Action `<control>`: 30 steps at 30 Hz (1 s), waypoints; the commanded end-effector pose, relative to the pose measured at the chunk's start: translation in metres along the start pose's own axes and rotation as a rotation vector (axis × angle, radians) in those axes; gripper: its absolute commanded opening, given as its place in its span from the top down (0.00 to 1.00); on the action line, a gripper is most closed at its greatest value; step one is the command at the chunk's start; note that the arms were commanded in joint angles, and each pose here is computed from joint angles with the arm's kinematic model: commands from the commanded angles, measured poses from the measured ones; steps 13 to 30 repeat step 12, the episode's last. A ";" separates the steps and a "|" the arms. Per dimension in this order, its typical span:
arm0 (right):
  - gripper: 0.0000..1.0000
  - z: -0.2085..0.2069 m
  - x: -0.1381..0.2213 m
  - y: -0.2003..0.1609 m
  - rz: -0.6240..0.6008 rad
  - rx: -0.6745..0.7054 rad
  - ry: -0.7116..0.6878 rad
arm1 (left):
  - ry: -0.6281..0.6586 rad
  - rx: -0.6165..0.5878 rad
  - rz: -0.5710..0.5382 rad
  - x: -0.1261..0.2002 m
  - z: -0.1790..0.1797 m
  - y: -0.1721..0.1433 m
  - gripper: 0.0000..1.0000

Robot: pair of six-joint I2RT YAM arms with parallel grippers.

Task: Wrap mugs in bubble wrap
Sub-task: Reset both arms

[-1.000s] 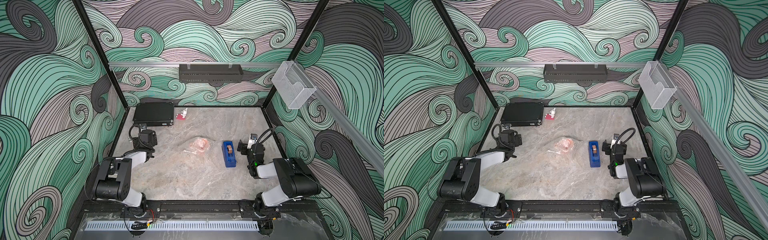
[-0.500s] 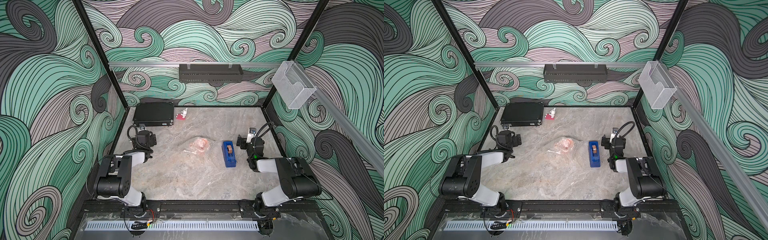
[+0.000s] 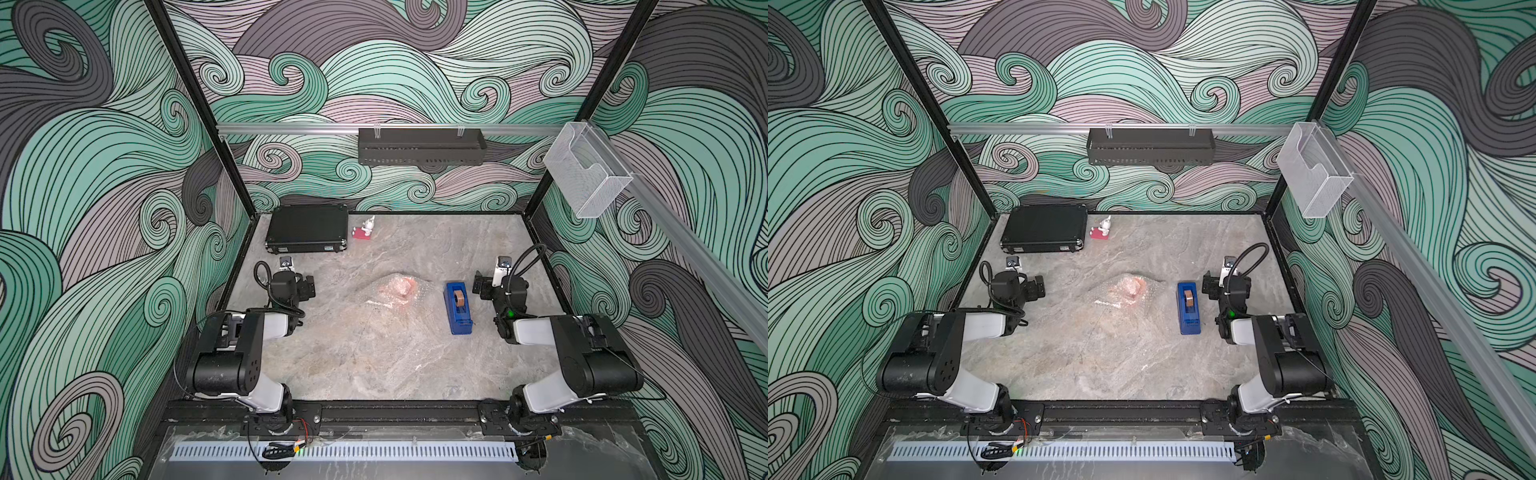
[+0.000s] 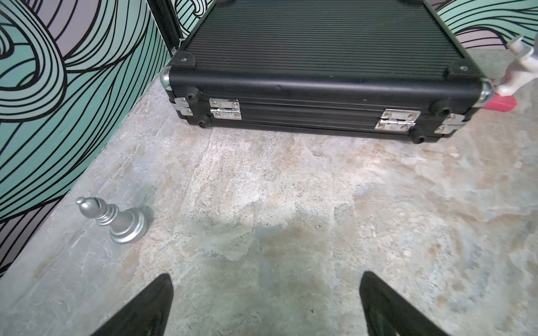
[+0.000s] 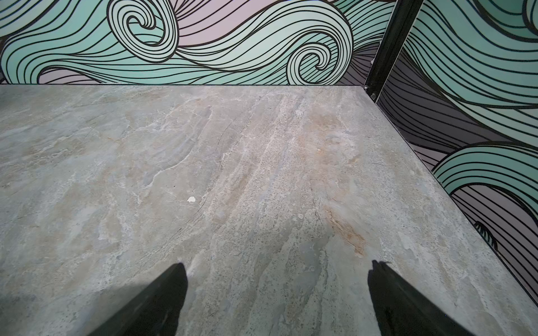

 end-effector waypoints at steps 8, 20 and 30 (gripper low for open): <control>0.00 -0.002 -0.003 0.004 0.003 -0.014 0.023 | -0.016 0.028 -0.054 -0.002 0.004 0.015 0.01; 0.00 -0.003 -0.002 0.005 -0.003 -0.016 0.023 | -0.016 0.028 -0.056 -0.001 0.004 0.015 0.01; 0.00 -0.003 -0.002 0.005 -0.003 -0.016 0.023 | -0.016 0.028 -0.056 -0.001 0.004 0.015 0.01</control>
Point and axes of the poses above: each gripper's point midway between its finger pads, its own x axis back along the fingers, its own z axis along the line the jaws close on, y = z × x, the point moved 5 cm from there along x, back along the fingers, and after that the axes turned 3 degrees about -x, right-handed, at the moved point
